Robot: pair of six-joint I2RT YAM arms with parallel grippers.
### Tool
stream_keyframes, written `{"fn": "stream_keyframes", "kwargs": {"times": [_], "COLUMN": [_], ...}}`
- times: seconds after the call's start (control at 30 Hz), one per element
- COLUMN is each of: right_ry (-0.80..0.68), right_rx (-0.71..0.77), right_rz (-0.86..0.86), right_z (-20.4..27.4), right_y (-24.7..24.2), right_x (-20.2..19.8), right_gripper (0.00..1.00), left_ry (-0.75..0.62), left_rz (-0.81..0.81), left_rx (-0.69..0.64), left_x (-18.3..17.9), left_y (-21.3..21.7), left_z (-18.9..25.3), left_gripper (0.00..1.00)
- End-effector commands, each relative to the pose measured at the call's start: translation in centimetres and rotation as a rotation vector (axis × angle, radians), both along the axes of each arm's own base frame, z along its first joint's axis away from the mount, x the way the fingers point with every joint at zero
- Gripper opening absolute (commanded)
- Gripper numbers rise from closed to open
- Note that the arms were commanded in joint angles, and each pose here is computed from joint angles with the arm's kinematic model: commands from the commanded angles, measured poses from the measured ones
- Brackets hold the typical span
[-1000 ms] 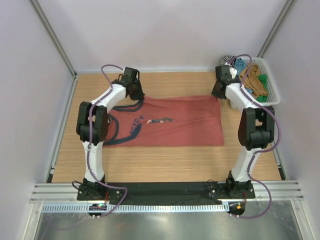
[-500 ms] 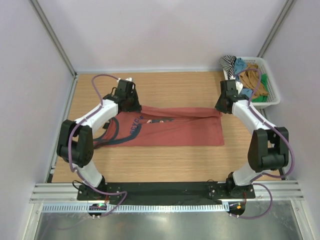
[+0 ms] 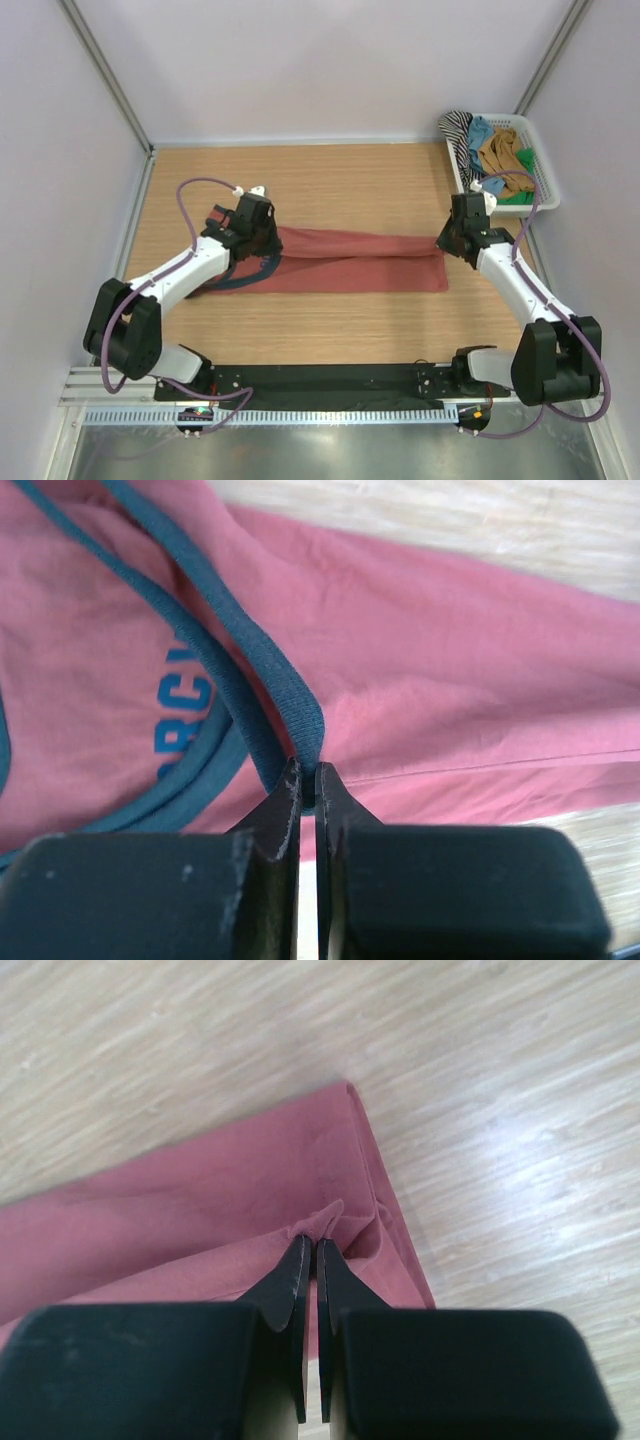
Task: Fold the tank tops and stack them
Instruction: Fold the tank top
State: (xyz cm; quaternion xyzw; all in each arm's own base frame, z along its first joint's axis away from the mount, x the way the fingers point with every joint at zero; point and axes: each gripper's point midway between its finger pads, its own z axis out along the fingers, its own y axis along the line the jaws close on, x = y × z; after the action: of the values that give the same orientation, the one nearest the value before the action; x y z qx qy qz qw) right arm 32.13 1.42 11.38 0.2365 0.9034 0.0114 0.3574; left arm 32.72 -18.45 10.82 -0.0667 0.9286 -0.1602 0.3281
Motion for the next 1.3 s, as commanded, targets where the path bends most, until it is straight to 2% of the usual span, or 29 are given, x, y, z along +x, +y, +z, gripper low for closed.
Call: {"fn": "stream_keyframes", "kwargs": {"times": [0.0, 0.37, 0.47, 0.5, 0.57, 0.63, 0.7, 0.73, 0.77, 0.8, 0.83, 0.97, 1.13, 1.23, 1.27], "right_ry": [-0.027, 0.006, 0.005, 0.009, 0.0, -0.007, -0.04, -0.053, -0.066, -0.104, -0.121, -0.149, -0.06, -0.005, 0.004], "right_rx": [0.028, 0.066, 0.058, 0.06, 0.062, 0.073, 0.088, 0.088, 0.088, 0.093, 0.091, 0.127, 0.096, 0.109, 0.118], "right_rz": [0.0, -0.048, -0.089, -0.101, -0.121, -0.147, -0.15, -0.16, -0.161, -0.16, -0.145, -0.04, 0.016, 0.025, 0.011], "right_z": [0.0, -2.8, -3.4, -3.7, -3.8, -3.9, -3.2, -2.9, -2.6, -1.7, -1.2, 0.3, -1.2, -2.8, -3.3], "right_y": [0.4, 0.4, -0.2, -0.3, -0.5, -0.6, -0.5, -0.7, -0.7, -0.7, -0.7, 1.0, 1.5, 2.0, 2.0], "right_x": [-0.8, -4.3, -5.2, -5.5, -6.0, -6.4, -6.6, -6.7, -6.8, -6.6, -6.5, -5.1, -3.6, -3.9, -4.1], "right_gripper": [0.01, 0.04, 0.1, 0.14, 0.24, 0.41, 0.44, 0.44, 0.45, 0.51, 0.52, 0.51, 0.46, 0.27, 0.17], "left_ry": [-0.054, -0.006, 0.024, 0.028, 0.047, 0.039, 0.031, 0.001, -0.006, -0.022, -0.035, -0.148, -0.2, -0.168, -0.141], "left_rz": [0.038, 0.049, 0.036, 0.033, 0.02, 0.029, 0.039, 0.058, 0.066, 0.072, 0.085, 0.121, 0.179, 0.242, 0.285], "left_rx": [0.008, -0.012, -0.01, -0.004, 0.015, 0.038, 0.046, 0.047, 0.048, 0.04, 0.046, -0.004, 0.031, 0.099, 0.096], "left_x": [-0.4, -4.0, -4.9, -5.1, -5.9, -6.4, -7.3, -7.3, -7.7, -7.9, -8.1, -8.1, -7.7, -6.8, -6.2], "left_y": [0.5, 1.2, 0.8, 0.7, 0.3, 0.3, 0.3, 0.7, 1.0, 1.1, 1.7, 2.8, 4.6, 6.6, 7.9], "left_z": [0.6, -1.4, -2.4, -2.7, -3.6, -4.0, -4.3, -3.7, -3.9, -3.6, -3.7, -0.2, 2.3, 2.0, 1.7], "left_gripper": [0.0, 0.01, 0.03, 0.04, 0.09, 0.19, 0.27, 0.37, 0.41, 0.48, 0.51, 0.59, 0.69, 0.73, 0.76]}}
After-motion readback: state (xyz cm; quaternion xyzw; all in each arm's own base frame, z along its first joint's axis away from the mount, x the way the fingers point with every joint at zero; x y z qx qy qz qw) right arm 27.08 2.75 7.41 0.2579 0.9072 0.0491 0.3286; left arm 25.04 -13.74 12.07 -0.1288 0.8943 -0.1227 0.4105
